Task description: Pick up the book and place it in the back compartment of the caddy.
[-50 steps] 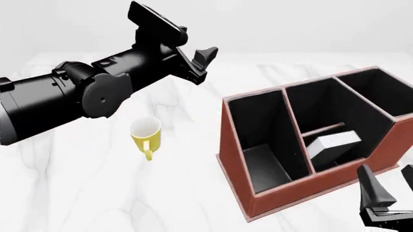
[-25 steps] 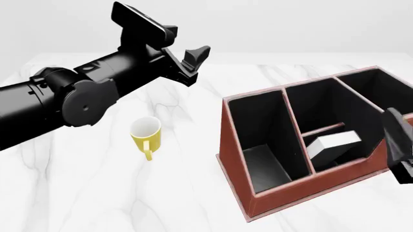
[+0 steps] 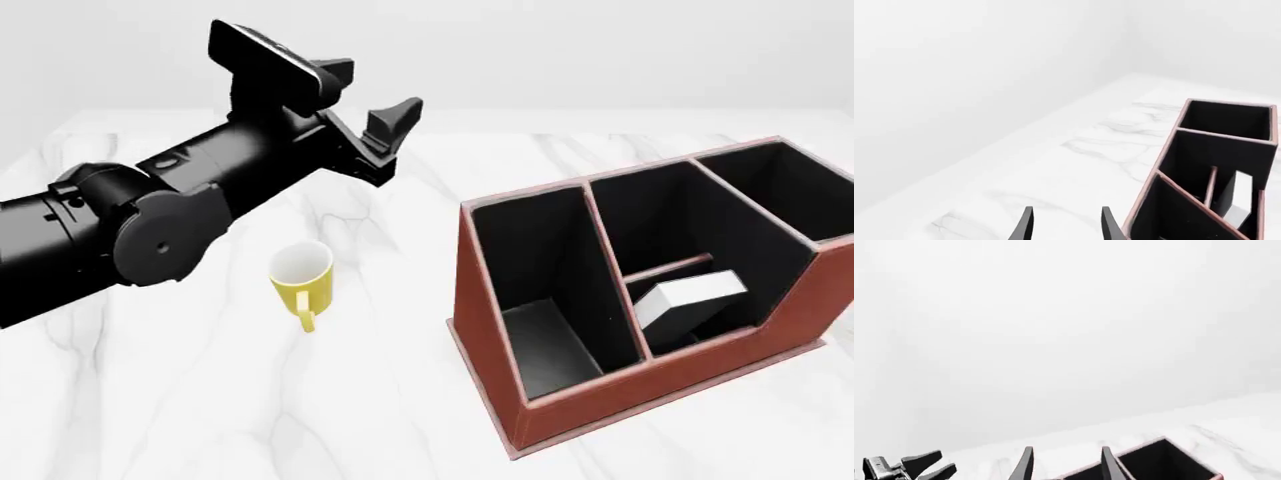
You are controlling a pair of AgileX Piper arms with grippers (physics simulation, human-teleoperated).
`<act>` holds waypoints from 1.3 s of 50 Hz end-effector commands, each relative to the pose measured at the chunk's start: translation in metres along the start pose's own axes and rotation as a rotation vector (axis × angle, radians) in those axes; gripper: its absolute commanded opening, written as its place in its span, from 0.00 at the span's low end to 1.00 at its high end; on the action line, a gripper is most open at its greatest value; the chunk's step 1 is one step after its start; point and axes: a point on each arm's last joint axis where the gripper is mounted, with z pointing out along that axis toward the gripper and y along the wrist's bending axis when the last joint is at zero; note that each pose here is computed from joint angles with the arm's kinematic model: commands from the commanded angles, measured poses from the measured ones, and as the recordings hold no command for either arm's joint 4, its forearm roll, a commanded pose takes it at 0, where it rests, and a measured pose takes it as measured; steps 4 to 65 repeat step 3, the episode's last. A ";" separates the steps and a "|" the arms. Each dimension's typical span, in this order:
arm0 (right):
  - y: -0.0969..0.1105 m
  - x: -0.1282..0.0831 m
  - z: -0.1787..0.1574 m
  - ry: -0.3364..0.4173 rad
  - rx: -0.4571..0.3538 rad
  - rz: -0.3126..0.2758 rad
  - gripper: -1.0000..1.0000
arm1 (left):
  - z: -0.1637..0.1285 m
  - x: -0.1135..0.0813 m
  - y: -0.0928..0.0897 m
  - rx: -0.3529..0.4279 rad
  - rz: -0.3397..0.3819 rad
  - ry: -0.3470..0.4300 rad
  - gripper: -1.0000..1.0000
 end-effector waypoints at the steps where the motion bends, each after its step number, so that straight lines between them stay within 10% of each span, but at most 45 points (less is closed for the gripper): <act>1: -0.043 0.046 0.035 -0.215 0.365 0.305 1.00 | -0.012 0.017 0.006 -0.033 -0.037 -0.011 1.00; 3: -0.069 0.064 0.051 -0.243 0.452 0.358 1.00 | -0.016 0.024 0.004 -0.031 -0.039 -0.009 1.00; 65: -0.069 0.064 0.051 -0.243 0.452 0.358 1.00 | -0.016 0.024 0.004 -0.031 -0.039 -0.009 1.00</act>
